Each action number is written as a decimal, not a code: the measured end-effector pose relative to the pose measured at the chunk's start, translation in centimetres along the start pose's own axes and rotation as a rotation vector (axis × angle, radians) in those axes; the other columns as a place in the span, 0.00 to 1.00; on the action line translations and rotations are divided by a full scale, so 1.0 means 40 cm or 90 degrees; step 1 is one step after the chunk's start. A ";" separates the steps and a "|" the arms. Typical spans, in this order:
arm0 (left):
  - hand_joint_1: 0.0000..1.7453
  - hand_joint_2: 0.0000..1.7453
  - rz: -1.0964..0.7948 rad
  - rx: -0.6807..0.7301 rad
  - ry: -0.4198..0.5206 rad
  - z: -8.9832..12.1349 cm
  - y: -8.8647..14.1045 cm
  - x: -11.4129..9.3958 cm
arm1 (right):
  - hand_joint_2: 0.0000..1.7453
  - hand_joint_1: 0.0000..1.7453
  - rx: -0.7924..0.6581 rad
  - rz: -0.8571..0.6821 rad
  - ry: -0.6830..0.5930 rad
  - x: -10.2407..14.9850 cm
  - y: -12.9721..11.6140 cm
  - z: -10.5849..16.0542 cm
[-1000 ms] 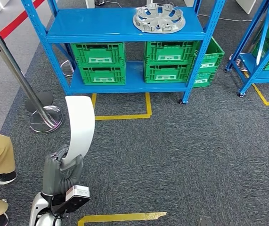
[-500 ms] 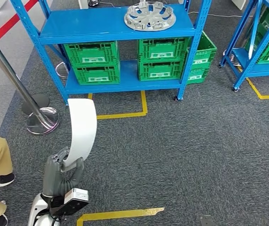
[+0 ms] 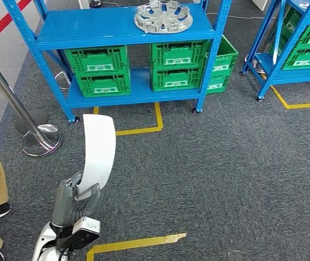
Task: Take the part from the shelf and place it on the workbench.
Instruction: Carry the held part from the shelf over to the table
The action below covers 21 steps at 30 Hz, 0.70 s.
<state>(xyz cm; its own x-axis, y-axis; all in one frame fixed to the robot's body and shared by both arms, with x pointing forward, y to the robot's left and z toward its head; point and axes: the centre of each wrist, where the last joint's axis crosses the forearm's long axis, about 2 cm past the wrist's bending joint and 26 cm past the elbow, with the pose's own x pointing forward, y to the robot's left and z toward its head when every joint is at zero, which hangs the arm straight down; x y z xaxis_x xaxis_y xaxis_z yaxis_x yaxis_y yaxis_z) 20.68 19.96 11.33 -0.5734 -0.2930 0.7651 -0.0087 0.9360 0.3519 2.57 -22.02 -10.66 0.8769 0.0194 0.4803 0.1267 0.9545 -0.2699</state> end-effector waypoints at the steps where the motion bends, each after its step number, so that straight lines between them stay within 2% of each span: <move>1: 1.00 1.00 0.001 -0.004 0.001 0.000 0.001 -0.001 | 1.00 0.00 0.004 0.000 -0.001 0.002 0.001 0.000; 21: 1.00 1.00 0.006 -0.022 -0.013 -0.004 0.011 -0.006 | 1.00 0.00 0.004 0.004 0.003 -0.004 0.002 0.003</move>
<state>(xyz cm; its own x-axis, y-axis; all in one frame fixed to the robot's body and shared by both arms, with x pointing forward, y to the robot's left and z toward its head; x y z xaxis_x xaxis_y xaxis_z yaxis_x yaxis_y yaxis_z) 20.92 20.41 11.39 -0.5893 -0.2797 0.7579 0.0245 0.9315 0.3628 2.36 -21.90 -10.66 0.8798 0.0237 0.4748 0.1186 0.9563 -0.2674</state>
